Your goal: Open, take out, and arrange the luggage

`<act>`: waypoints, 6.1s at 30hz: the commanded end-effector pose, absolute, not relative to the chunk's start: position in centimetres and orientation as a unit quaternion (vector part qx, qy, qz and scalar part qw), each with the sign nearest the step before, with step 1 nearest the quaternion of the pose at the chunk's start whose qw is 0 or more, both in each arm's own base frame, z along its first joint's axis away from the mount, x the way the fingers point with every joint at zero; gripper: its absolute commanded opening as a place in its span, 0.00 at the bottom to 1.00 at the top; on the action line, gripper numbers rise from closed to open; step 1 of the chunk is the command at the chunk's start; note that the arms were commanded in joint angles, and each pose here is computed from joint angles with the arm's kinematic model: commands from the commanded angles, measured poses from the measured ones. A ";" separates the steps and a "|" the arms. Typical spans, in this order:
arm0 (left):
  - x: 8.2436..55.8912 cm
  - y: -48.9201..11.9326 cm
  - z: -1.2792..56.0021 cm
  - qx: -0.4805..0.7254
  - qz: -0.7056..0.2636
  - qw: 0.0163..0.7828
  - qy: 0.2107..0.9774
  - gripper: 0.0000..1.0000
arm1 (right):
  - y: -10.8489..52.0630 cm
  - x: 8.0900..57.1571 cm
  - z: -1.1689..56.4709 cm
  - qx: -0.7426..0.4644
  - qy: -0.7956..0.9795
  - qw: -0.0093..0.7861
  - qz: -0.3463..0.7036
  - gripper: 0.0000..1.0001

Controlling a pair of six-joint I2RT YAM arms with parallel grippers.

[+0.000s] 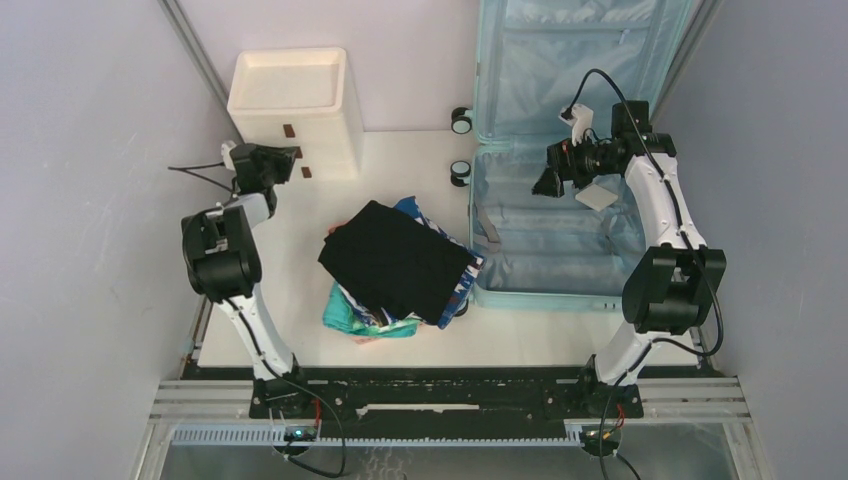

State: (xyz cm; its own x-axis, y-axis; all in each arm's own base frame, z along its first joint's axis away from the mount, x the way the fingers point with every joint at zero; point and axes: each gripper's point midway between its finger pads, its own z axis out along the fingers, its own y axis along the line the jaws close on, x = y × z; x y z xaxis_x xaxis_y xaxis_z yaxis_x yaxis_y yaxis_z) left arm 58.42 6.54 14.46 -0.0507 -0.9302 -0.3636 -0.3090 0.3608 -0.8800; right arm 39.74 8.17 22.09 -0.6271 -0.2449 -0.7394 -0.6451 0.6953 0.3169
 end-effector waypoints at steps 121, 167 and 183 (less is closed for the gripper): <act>56.6 6.2 3.4 -0.763 -0.462 0.324 0.315 0.54 | 7.2 43.4 22.3 -0.251 0.851 0.347 0.304 1.00; 58.2 6.6 3.5 -0.807 -0.439 0.276 0.282 0.05 | 6.8 43.3 22.3 -0.247 0.849 0.351 0.308 1.00; 57.6 6.0 4.6 -0.788 -0.465 0.280 0.291 0.00 | 6.7 42.6 22.3 -0.245 0.847 0.358 0.309 1.00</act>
